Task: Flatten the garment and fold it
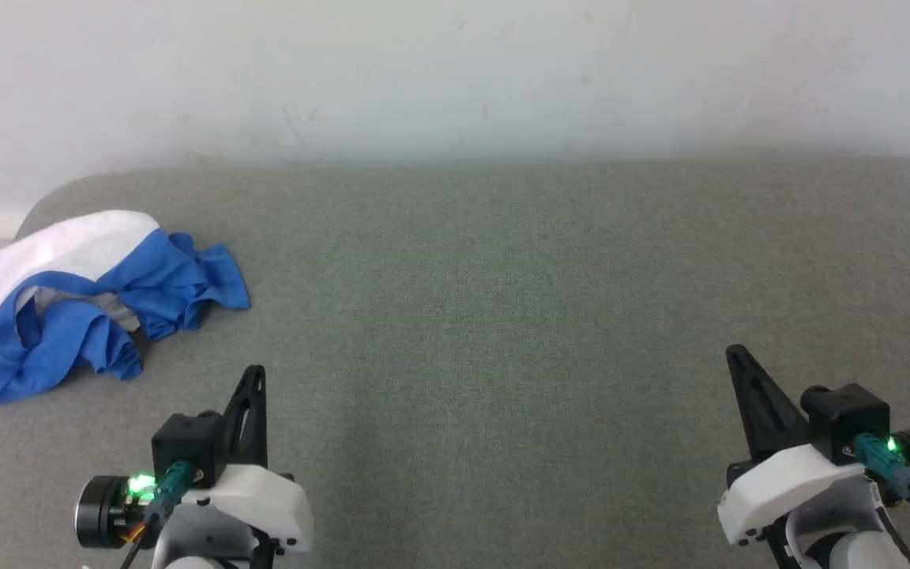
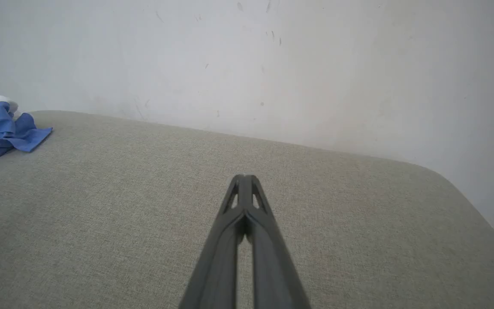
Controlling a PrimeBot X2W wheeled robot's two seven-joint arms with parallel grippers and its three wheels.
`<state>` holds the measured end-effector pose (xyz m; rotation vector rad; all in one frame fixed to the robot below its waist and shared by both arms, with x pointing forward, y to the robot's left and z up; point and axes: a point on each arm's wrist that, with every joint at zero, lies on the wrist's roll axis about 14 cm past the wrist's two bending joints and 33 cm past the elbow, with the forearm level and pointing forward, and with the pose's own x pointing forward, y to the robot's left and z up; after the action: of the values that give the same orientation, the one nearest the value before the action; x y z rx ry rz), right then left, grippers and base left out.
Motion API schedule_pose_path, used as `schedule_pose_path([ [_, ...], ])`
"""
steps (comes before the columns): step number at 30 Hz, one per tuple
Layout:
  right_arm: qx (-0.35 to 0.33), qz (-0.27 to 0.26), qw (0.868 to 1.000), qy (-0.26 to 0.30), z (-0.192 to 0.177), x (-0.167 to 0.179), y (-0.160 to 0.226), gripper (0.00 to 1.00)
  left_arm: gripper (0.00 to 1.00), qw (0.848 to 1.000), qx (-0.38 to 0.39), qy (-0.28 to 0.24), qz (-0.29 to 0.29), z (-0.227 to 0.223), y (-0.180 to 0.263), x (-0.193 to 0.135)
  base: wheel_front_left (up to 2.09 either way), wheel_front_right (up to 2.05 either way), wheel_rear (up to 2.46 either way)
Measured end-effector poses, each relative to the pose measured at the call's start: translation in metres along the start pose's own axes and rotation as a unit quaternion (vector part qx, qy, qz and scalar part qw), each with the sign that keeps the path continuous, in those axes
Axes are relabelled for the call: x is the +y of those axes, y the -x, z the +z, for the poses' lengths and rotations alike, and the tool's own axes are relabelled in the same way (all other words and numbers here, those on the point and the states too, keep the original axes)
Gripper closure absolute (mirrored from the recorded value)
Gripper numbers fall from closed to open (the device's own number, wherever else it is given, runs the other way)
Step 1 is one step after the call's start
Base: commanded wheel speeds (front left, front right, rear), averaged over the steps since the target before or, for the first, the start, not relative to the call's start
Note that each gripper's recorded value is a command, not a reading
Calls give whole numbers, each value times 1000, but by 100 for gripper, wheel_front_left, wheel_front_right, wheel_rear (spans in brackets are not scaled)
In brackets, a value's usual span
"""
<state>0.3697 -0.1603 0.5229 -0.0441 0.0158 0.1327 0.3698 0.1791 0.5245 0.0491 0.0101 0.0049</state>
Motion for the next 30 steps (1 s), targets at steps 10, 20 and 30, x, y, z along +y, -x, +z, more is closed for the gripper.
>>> schedule_pose_path([
  [10,1,-1,1000,0,-1,-1,0,0,0,1000,0,0,-1,0,0,-1,0,0,0],
  [20,-7,-15,1000,-5,1,-10,1,0,0,1000,-10,0,-2,3,0,-4,0,0,0],
  [30,-20,-26,999,-14,5,-18,1,0,0,1000,-21,-1,2,6,1,-4,0,0,0],
])
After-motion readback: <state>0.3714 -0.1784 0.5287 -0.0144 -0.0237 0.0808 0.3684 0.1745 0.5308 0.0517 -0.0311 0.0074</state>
